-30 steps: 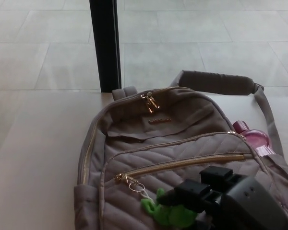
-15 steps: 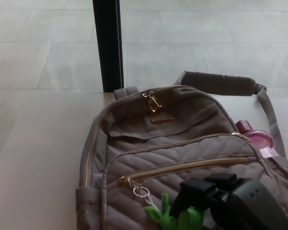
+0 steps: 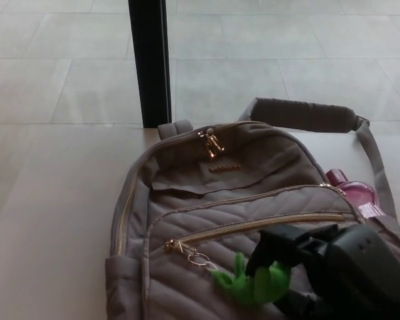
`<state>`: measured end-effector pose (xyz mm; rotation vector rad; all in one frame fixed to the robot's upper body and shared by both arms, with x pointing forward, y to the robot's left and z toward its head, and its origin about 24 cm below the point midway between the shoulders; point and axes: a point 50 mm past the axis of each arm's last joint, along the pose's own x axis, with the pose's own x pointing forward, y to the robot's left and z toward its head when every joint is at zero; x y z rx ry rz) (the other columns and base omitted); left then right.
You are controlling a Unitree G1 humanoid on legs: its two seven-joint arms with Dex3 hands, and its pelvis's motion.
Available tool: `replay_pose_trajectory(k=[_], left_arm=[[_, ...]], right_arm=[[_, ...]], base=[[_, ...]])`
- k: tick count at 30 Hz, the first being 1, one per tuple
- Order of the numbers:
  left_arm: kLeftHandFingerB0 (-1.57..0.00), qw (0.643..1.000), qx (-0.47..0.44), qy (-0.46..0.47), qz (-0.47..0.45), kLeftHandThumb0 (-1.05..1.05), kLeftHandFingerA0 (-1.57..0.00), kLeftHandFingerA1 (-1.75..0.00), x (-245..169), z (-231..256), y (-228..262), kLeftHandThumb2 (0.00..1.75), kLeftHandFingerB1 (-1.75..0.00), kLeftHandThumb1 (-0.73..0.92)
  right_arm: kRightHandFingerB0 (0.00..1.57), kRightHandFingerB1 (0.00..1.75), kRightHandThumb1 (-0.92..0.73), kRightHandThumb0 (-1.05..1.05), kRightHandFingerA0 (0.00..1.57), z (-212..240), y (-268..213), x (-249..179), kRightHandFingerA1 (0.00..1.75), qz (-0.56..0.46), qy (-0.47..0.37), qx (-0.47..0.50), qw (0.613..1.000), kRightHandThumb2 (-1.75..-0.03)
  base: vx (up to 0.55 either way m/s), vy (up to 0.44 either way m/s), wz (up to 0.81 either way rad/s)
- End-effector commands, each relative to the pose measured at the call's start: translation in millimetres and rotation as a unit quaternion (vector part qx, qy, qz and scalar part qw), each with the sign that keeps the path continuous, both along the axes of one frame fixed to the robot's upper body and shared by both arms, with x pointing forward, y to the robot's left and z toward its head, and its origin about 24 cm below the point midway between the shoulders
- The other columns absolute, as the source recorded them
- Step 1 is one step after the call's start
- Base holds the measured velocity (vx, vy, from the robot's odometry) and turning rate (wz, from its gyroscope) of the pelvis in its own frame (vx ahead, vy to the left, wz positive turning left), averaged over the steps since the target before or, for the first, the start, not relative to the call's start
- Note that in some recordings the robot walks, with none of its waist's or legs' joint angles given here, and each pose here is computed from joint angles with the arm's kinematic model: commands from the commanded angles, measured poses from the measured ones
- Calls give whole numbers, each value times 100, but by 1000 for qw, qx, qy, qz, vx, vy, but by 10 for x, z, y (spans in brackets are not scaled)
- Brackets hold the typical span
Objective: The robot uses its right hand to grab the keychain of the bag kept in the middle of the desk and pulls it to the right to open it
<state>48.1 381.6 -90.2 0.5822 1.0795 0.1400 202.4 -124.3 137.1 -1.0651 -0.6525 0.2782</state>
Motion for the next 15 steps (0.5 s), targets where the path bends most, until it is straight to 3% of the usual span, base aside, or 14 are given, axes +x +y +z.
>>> replay_pose_trajectory(k=[1, 3, 4, 5, 6, 7, 8, 15], left_arm=[[-64, 1000, 18, -2, -20, -85, -78, -61, -5, 43, 36, 72, -44, 92], [-62, 1000, 11, -3, -7, -82, -77, -57, -12, 36, 38, 70, -43, 92], [-63, 1000, 7, -7, -2, -87, -79, -61, -20, 35, 37, 69, -43, 92], [-66, 1000, 11, -7, -6, -87, -82, -64, -20, 34, 34, 70, -45, 92], [-65, 1000, 11, -3, -6, -87, -82, -63, -47, 27, 28, 71, -45, 92], [-65, 1000, 10, -1, -6, -87, -82, -63, -59, 24, 26, 71, -45, 92], [-65, 1000, 10, -2, -8, -87, -79, -63, -56, 28, 28, 72, -45, 92], [-64, 1000, 10, 4, 1, -88, -81, -63, -84, 32, 47, 71, -44, 92]], right_arm=[[76, 175, -34, -23, 108, 152, -140, 158, 175, -30, 8, 1, 1000, -129], [74, 175, -34, -24, 108, 228, -176, 219, 175, -35, 2, 2, 999, -131], [107, 136, -38, -34, 132, 304, -211, 264, 150, -41, -6, -12, 999, -121], [106, 135, -38, -35, 131, 340, -234, 286, 149, -43, -7, -15, 999, -122], [78, 167, -34, -28, 105, 355, -253, 288, 175, -43, -7, -20, 999, -135], [78, 167, -34, -28, 105, 362, -261, 290, 175, -43, -6, -22, 999, -135], [108, 134, -36, -33, 131, 390, -289, 307, 147, -47, -9, -23, 999, -120], [107, 129, -35, -35, 130, 534, -549, 371, 145, -79, -24, -56, 995, -116]], base=[[0, 0, 0], [0, 0, 0], [0, 0, 0], [0, 0, 0], [0, 0, 0], [0, 0, 0], [0, 0, 0], [0, 0, 0]])
